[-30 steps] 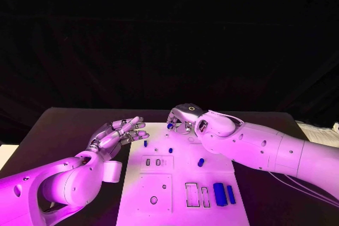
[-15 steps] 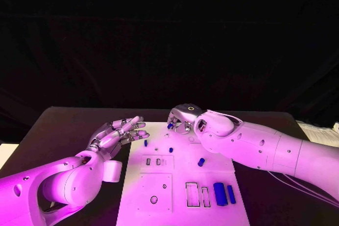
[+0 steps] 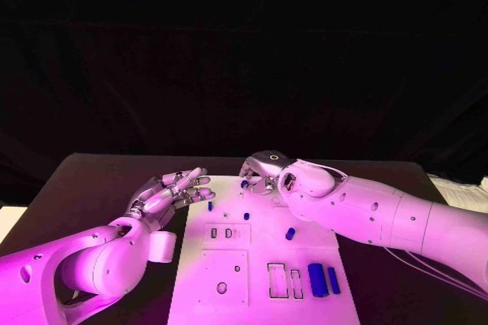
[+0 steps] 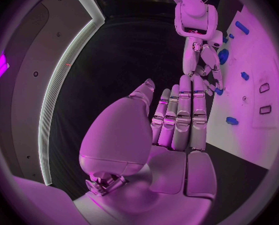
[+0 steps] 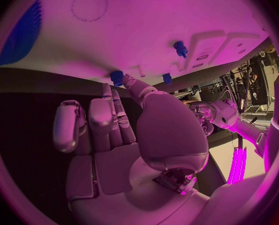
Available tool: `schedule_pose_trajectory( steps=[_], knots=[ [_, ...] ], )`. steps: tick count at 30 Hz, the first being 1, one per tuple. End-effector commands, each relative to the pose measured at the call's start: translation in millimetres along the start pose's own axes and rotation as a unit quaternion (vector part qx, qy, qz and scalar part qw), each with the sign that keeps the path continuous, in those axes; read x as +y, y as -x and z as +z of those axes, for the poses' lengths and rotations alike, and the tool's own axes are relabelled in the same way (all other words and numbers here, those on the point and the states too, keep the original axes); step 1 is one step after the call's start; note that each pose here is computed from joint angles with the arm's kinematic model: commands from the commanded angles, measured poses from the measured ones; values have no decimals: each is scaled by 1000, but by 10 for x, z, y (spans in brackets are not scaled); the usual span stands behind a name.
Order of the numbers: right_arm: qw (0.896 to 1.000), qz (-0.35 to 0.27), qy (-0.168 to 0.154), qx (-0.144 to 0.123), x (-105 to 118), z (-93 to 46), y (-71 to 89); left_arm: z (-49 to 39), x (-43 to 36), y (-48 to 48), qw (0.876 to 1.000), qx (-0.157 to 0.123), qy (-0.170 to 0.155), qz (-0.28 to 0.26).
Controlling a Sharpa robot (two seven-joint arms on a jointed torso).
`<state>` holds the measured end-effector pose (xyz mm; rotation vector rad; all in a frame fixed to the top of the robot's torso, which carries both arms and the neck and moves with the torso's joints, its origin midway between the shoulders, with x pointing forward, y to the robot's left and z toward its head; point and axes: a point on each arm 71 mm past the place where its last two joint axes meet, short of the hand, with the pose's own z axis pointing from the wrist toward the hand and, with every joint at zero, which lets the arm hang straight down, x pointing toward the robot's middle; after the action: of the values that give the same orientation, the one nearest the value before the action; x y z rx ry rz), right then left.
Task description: Assemble the parts on the task board
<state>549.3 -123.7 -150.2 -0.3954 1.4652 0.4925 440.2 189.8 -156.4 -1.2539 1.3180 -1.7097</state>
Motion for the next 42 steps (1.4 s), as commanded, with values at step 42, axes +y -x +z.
schedule_pose_trajectory(
  steps=[42],
  knots=[
    [978, 109, -157, 81, -942, -851, 153, -4, -17, 50, 1000, -4, 0, -5]
  ],
)
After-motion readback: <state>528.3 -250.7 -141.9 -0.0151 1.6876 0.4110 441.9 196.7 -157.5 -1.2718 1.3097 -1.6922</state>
